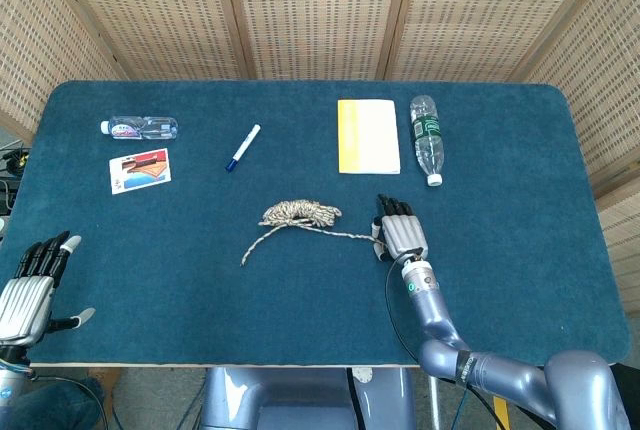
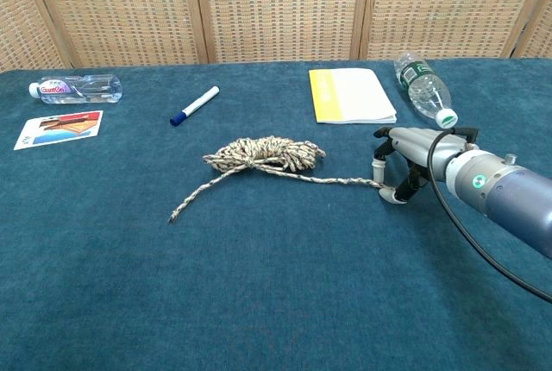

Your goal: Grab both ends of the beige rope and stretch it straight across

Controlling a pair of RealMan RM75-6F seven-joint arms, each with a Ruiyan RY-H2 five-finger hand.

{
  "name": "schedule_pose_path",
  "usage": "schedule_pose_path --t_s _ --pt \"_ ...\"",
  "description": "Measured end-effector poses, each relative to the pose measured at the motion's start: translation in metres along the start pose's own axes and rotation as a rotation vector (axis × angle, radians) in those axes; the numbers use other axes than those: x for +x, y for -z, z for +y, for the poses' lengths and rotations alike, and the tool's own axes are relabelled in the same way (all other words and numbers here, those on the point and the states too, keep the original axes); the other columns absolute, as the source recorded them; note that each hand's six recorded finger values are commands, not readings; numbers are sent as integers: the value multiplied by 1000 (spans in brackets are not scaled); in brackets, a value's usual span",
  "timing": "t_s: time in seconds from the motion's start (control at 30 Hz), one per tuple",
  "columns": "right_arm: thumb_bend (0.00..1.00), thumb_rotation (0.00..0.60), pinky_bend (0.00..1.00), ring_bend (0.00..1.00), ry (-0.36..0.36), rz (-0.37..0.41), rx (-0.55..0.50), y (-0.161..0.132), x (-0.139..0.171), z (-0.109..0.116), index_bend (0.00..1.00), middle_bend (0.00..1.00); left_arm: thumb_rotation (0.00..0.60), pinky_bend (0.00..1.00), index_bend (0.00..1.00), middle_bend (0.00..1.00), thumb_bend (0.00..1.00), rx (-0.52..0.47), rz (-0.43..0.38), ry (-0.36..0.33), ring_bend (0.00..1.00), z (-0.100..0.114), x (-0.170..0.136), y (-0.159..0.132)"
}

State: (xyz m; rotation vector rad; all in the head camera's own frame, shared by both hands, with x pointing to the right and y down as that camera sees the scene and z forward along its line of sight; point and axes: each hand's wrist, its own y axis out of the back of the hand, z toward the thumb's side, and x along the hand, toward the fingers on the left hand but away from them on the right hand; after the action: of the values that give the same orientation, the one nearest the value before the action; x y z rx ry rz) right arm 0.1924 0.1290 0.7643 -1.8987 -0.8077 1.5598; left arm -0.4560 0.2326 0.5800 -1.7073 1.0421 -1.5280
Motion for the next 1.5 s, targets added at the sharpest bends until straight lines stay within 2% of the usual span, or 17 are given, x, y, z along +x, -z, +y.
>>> schedule_pose_path --t_s 0.37,0.77,0.93,1.07,1.23,1.4,1.5 --pt "469 600 86 0 1 2 -3 -1 1 -2 562 0 600 0 0 0 0 2 -1 2 0 -1 0 -1" --pt "472 600 87 0 17 18 2 -3 5 2 603 0 600 0 0 0 0 32 -17 5 0 -2 4 -6" --pt "471 600 87 0 21 26 13 -4 7 4 605 0 600 0 0 0 12 97 -76 7 0 -1 19 -20" --pt "471 600 87 0 19 27 24 -4 8 5 619 0 600 0 12 0 82 170 -158 3 0 -4 40 -42" --pt "472 600 87 0 17 27 31 -5 9 5 622 0 600 0 130 0 135 256 -289 21 0 -19 70 -75" --pt "471 600 87 0 10 22 31 -4 10 5 629 0 600 0 242 0 198 310 -340 -4 0 -35 87 -104" --pt "471 600 87 0 10 25 30 -5 10 6 630 0 600 0 293 0 228 314 -373 8 0 -48 100 -125"
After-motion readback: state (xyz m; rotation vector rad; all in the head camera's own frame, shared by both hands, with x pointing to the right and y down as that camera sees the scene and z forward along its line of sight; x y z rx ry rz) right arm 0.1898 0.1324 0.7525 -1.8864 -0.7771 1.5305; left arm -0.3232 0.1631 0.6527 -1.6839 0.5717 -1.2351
